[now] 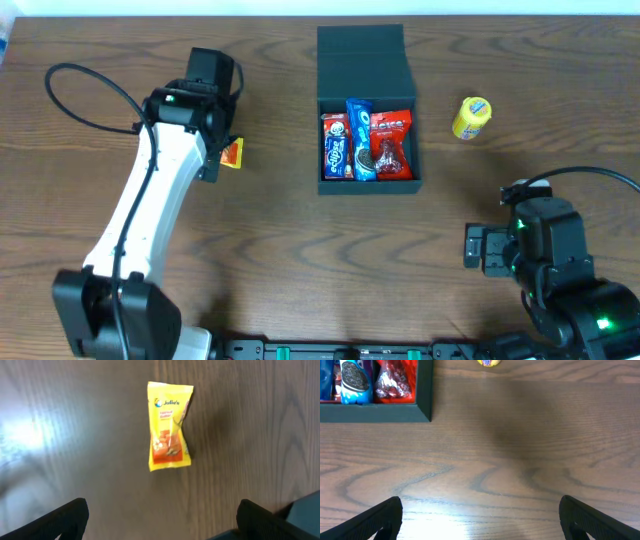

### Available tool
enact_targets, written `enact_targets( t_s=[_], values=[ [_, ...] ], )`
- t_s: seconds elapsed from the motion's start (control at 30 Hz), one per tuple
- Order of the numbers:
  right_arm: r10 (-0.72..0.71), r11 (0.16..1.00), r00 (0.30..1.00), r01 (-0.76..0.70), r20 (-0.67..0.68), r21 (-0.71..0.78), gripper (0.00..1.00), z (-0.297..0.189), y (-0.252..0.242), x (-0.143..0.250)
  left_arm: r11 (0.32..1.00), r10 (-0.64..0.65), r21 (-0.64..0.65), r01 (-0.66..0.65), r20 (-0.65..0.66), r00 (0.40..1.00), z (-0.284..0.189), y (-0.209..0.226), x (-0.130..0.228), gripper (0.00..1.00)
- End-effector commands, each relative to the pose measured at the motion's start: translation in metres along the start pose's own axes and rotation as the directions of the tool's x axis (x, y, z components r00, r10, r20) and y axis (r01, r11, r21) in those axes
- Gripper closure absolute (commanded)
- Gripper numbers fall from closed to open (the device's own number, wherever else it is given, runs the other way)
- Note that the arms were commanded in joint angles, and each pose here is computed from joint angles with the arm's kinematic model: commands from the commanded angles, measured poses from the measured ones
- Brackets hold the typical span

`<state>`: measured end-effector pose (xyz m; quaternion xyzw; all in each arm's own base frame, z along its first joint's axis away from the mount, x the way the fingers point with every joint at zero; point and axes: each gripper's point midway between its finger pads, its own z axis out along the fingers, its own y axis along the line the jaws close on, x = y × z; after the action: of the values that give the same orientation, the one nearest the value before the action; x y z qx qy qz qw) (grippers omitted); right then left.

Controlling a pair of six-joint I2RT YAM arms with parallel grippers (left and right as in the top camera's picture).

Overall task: Pack container
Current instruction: 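Lower the left gripper and grasp the Julie's Peanut Butter packet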

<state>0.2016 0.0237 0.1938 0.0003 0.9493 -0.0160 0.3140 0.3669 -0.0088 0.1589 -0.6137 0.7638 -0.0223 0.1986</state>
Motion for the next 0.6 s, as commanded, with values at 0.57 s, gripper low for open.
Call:
enact_targets(
  t_s=[0.57],
  values=[
    [0.007,1.000,1.000,-0.007,0.005,0.012,0.01,-0.001,-0.004,-0.001,0.986,0.048,-0.153,-0.073,-0.161,0.986,0.128,0.005,0.013,0.04]
  ],
)
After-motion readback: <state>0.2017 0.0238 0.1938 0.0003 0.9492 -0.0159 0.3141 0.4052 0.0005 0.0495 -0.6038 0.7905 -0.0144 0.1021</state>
